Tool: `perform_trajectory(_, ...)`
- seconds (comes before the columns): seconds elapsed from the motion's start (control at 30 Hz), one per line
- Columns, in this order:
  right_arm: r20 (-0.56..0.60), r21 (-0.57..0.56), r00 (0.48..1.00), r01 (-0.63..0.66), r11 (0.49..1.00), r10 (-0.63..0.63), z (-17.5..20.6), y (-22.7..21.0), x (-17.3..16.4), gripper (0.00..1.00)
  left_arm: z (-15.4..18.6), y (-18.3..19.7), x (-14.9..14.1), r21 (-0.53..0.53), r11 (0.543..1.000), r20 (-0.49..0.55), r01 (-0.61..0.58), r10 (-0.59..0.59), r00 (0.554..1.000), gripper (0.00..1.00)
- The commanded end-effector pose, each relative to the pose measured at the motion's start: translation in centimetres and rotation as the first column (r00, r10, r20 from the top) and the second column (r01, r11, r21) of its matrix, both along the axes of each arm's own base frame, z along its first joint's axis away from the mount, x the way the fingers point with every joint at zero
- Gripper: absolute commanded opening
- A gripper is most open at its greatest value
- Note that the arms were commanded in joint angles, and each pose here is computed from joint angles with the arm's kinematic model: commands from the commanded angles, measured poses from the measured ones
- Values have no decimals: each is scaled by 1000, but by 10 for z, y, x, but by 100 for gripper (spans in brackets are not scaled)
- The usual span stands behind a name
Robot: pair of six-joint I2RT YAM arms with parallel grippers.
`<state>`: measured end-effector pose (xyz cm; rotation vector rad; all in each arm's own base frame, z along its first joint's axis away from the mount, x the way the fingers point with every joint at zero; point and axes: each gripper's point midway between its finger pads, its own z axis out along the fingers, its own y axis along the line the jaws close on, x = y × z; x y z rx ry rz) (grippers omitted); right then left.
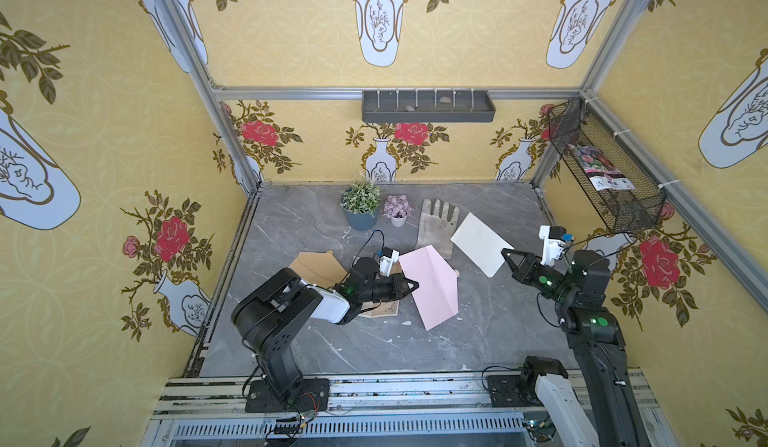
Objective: Take the letter paper out of the envelope
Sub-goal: Place the envelope at the center of the board.
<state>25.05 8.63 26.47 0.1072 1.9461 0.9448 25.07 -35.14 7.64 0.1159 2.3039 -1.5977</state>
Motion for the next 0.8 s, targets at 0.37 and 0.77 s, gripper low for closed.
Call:
perform_trajectory(0.37,85,211,993,-101,972,85,14,-36,-19,0,-19,-18,11,-81,996,-59,-26,21,998,0)
perform_trajectory(0.77,86,233,987,-151,961,135,18,-28,-28,0,-17,-11,14,-27,997,-61,-66,65,996,32)
